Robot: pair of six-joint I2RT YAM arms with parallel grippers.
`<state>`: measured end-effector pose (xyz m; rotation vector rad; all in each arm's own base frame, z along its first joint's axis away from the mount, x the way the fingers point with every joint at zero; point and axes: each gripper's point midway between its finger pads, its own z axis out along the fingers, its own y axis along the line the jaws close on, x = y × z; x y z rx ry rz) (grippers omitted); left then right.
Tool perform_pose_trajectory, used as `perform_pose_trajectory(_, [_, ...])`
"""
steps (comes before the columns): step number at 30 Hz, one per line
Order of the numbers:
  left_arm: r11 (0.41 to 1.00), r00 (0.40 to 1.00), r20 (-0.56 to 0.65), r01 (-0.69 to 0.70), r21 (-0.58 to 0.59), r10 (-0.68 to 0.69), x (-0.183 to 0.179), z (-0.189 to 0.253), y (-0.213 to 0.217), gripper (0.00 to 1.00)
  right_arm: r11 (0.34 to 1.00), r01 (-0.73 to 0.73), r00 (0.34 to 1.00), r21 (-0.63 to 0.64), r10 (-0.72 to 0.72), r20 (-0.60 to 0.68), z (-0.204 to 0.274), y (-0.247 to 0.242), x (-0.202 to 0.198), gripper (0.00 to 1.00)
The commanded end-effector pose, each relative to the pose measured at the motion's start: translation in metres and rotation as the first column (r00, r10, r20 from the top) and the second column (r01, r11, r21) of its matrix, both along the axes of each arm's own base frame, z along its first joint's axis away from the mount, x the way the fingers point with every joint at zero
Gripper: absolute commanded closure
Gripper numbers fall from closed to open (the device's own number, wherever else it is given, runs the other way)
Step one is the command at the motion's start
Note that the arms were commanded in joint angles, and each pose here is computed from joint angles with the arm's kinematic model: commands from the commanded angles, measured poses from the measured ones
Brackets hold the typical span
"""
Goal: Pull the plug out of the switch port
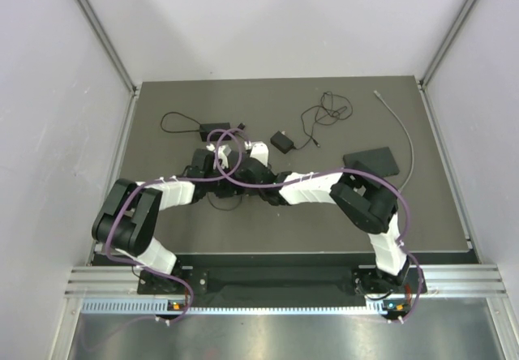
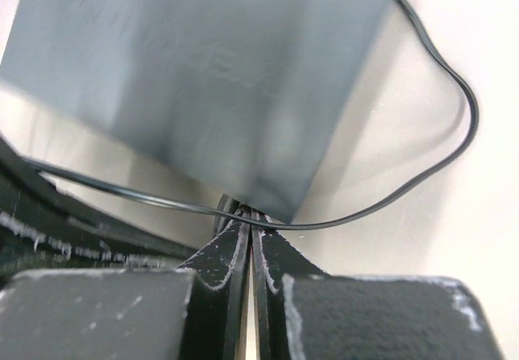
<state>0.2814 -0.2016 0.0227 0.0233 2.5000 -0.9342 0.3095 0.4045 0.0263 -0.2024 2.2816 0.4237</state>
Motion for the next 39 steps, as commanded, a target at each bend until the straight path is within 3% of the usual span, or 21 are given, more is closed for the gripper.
perform_pose_trajectory(1, [0.997,0.987,-0.146,0.064,-0.049,-0.070,-0.043,-0.014,-0.006,1.00,0.985,0.168,0.981,0.036,-0.170,0.089,0.016,-0.008,0.036,1.00])
perform_pose_trajectory(10, [0.995,0.984,-0.159,0.066,-0.068,-0.077,-0.047,-0.015,-0.008,1.00,0.985,0.160,0.982,0.070,-0.166,0.086,0.028,-0.008,0.046,1.00])
perform_pose_trajectory(14, [0.993,0.983,-0.157,0.080,-0.086,-0.093,-0.044,-0.012,-0.012,0.99,0.994,0.076,0.995,0.080,-0.081,0.057,0.029,-0.011,0.033,0.98])
perform_pose_trajectory(21, [0.995,0.992,-0.090,0.084,-0.062,-0.089,-0.035,0.006,-0.011,0.55,0.998,-0.018,0.999,0.062,0.015,0.043,0.046,-0.038,0.007,0.60])
perform_pose_trajectory(24, [0.993,0.994,-0.049,0.091,-0.074,-0.095,-0.032,0.024,-0.012,0.53,0.996,-0.071,0.997,0.047,0.069,0.044,0.051,-0.047,0.001,0.51])
perform_pose_trajectory(31, [0.990,0.989,0.094,0.120,-0.072,-0.113,-0.020,0.083,-0.013,0.55,0.977,-0.190,0.982,0.101,0.189,0.013,0.056,-0.043,-0.011,0.47])
perform_pose_trajectory(35, [0.998,0.978,0.196,0.063,0.018,-0.066,-0.002,0.115,0.001,0.56,0.928,-0.305,0.950,0.212,0.313,-0.002,0.063,-0.021,-0.026,0.47])
perform_pose_trajectory(36, [0.998,0.976,0.213,0.036,0.048,-0.046,0.003,0.119,0.007,0.56,0.914,-0.334,0.940,0.231,0.340,0.012,0.063,-0.014,-0.027,0.41])
perform_pose_trajectory(38, [0.994,0.962,0.271,0.011,0.110,-0.041,0.020,0.134,0.016,0.54,0.896,-0.358,0.929,0.264,0.370,0.002,0.061,-0.006,-0.032,0.38])
perform_pose_trajectory(39, [0.990,0.973,0.227,0.012,0.139,-0.043,0.022,0.125,0.022,0.54,0.896,-0.352,0.930,0.272,0.368,-0.009,0.056,-0.004,-0.032,0.38])
